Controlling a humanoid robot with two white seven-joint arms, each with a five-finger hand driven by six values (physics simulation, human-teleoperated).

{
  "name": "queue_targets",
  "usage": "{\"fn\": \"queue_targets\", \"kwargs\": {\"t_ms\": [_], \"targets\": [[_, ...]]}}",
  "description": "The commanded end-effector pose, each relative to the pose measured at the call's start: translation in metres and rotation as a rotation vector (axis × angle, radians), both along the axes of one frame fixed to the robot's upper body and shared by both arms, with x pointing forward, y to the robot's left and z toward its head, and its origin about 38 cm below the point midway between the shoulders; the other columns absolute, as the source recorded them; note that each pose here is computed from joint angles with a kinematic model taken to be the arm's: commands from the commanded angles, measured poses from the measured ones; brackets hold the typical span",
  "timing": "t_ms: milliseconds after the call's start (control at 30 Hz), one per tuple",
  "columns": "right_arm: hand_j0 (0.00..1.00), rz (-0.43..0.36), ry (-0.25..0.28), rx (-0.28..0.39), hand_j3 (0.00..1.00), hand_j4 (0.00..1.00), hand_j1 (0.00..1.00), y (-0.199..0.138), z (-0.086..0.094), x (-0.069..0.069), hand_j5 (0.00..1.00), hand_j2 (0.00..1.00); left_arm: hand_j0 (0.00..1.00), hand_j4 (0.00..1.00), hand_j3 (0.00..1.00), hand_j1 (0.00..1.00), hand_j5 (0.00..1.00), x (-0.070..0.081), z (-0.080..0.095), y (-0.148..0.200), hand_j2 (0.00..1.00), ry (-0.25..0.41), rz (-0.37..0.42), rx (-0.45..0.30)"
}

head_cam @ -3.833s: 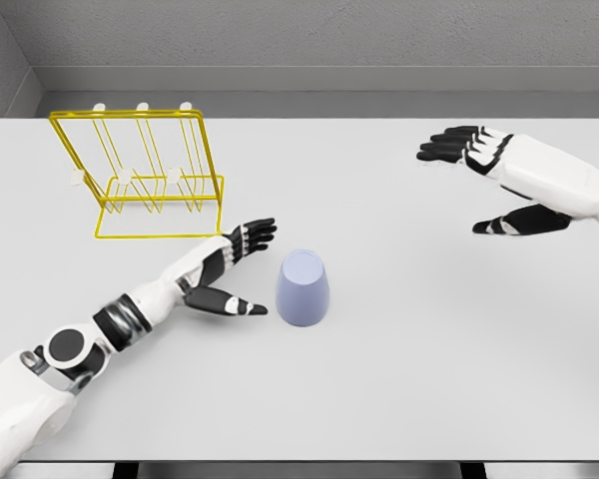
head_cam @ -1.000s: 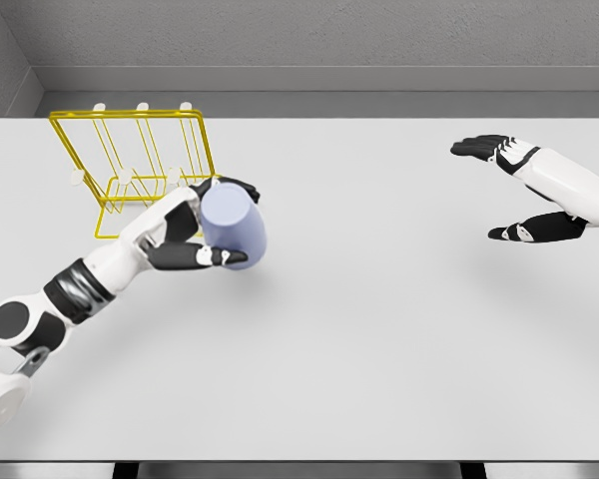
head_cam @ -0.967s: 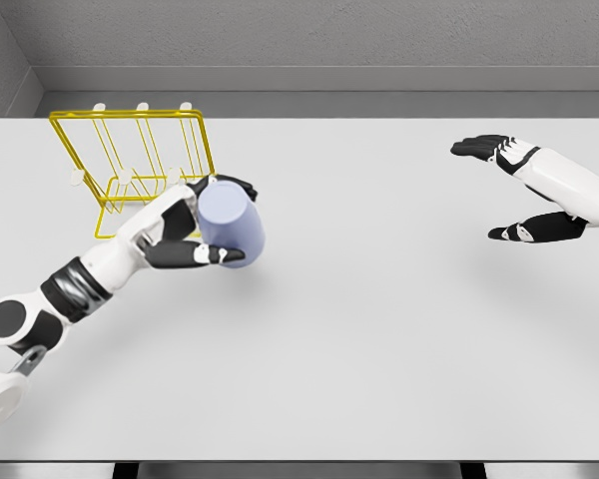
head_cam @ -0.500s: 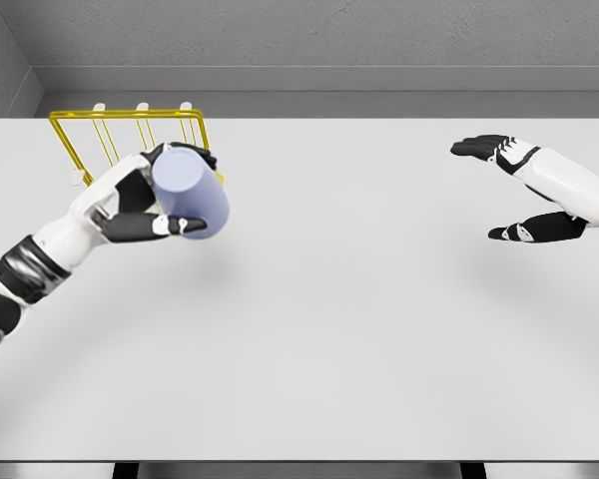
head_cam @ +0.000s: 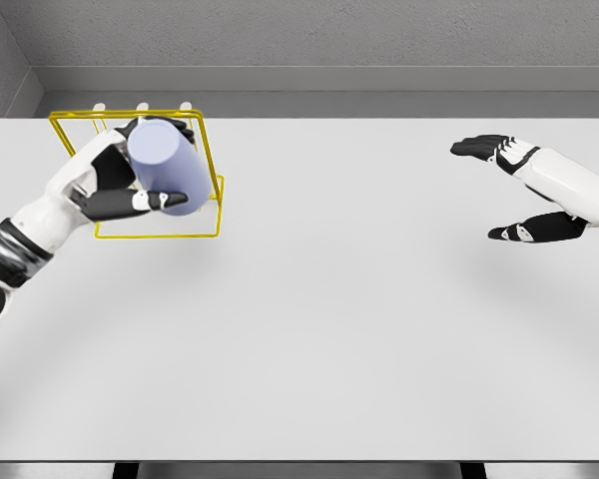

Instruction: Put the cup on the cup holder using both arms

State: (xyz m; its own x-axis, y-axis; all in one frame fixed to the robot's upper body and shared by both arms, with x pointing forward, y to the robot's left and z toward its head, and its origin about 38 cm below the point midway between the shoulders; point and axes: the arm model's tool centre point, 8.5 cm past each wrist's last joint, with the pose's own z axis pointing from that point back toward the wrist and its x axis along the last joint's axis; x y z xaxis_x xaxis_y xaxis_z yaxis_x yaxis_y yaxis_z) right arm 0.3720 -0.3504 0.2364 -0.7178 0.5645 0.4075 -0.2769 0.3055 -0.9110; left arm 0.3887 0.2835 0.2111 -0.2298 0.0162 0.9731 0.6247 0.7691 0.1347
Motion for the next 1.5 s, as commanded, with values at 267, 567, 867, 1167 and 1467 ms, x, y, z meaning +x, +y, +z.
{"fn": "queue_targets", "kwargs": {"t_ms": [267, 567, 867, 1167, 1467], "targets": [[1.00, -0.001, 0.003, 0.008, 1.00, 1.00, 1.00, -0.001, 0.000, 0.000, 1.00, 1.00, 0.62, 0.62, 0.62, 0.62, 0.62, 0.009, -0.001, 0.010, 0.62, 0.014, 0.031, -0.006], [1.00, 0.000, 0.002, 0.008, 1.00, 1.00, 1.00, 0.000, 0.001, 0.000, 1.00, 1.00, 0.62, 0.62, 0.62, 0.62, 0.62, 0.018, -0.001, 0.020, 0.62, 0.025, 0.063, -0.015], [1.00, -0.001, 0.003, 0.008, 1.00, 1.00, 1.00, -0.001, 0.000, 0.000, 1.00, 1.00, 0.62, 0.62, 0.62, 0.62, 0.62, 0.023, 0.000, 0.020, 0.62, 0.042, 0.069, -0.008], [1.00, -0.001, 0.003, 0.008, 1.00, 1.00, 1.00, -0.001, 0.000, 0.000, 1.00, 1.00, 0.65, 0.65, 0.65, 0.65, 0.65, 0.024, -0.002, 0.018, 0.65, 0.045, 0.067, -0.012], [1.00, -0.001, 0.003, 0.008, 1.00, 1.00, 1.00, -0.001, 0.000, 0.000, 1.00, 1.00, 0.94, 0.94, 0.94, 0.94, 0.94, 0.028, -0.001, 0.016, 0.94, 0.060, 0.067, 0.002]]}}
